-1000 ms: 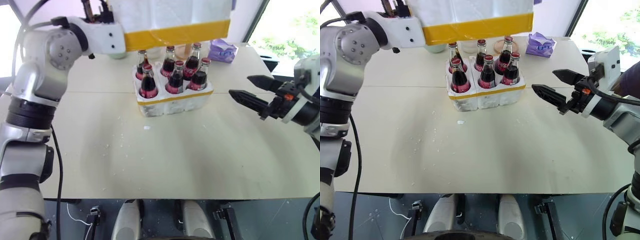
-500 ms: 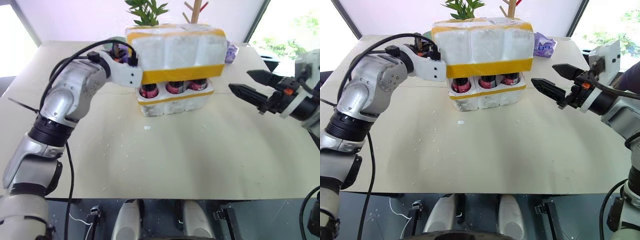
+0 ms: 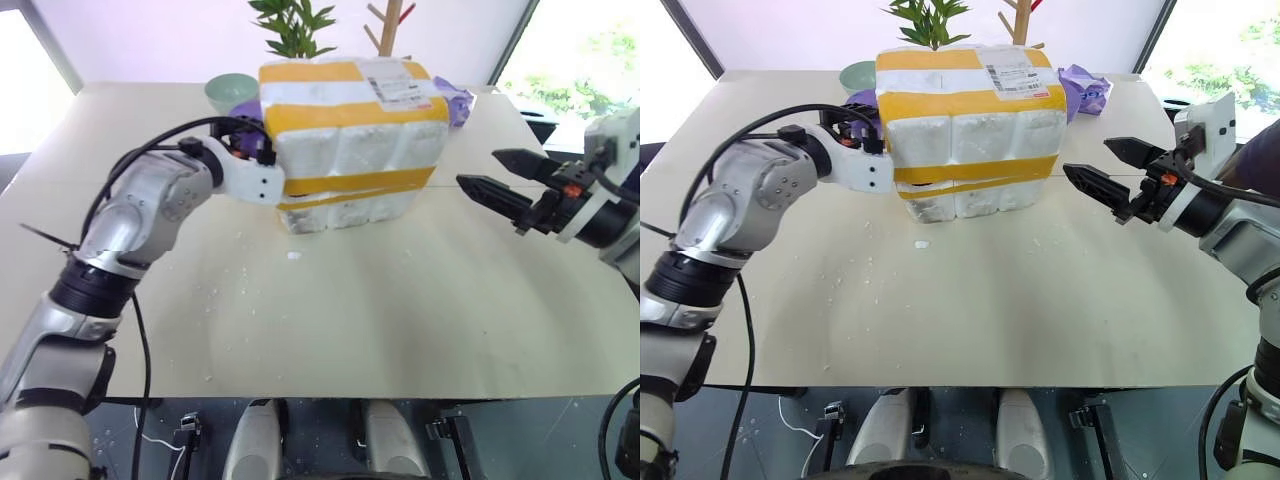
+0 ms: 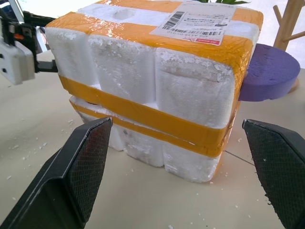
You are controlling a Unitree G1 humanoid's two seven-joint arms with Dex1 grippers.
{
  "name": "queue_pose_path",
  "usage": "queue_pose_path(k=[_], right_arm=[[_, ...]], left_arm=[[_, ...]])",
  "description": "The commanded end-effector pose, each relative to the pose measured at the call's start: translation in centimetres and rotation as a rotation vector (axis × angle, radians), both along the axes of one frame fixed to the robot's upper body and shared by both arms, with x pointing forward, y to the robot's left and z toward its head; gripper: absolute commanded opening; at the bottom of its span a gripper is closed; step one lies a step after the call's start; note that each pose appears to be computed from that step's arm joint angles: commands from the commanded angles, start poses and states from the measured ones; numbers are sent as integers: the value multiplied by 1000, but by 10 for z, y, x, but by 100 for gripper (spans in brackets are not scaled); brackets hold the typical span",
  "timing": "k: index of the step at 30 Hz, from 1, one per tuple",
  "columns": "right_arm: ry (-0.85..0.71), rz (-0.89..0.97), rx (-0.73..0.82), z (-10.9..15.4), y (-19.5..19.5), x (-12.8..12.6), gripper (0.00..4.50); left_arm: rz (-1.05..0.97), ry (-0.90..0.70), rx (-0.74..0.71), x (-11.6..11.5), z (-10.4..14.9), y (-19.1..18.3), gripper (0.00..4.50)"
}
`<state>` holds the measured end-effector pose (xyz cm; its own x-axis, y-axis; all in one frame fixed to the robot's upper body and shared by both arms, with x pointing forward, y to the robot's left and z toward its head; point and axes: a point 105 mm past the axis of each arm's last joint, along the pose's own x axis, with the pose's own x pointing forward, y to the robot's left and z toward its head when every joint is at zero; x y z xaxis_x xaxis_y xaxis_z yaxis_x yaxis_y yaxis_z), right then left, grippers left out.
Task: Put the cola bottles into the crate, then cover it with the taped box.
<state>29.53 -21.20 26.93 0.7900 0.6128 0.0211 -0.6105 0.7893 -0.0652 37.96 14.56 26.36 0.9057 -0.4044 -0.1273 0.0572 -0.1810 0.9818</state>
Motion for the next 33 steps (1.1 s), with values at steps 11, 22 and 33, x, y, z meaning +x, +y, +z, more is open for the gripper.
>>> queue_pose_path(k=[11,22,33], right_arm=[[-52,5,16,13,-4,2,450],[-18,88,-53,9,-5,-3,450],[-2,160,-184,9,-16,-4,450]], left_arm=[[68,250,-194,-44,-17,57,358],[-226,1095,-1222,-99,29,79,358],[-211,1222,-1161,-115,42,106,358]])
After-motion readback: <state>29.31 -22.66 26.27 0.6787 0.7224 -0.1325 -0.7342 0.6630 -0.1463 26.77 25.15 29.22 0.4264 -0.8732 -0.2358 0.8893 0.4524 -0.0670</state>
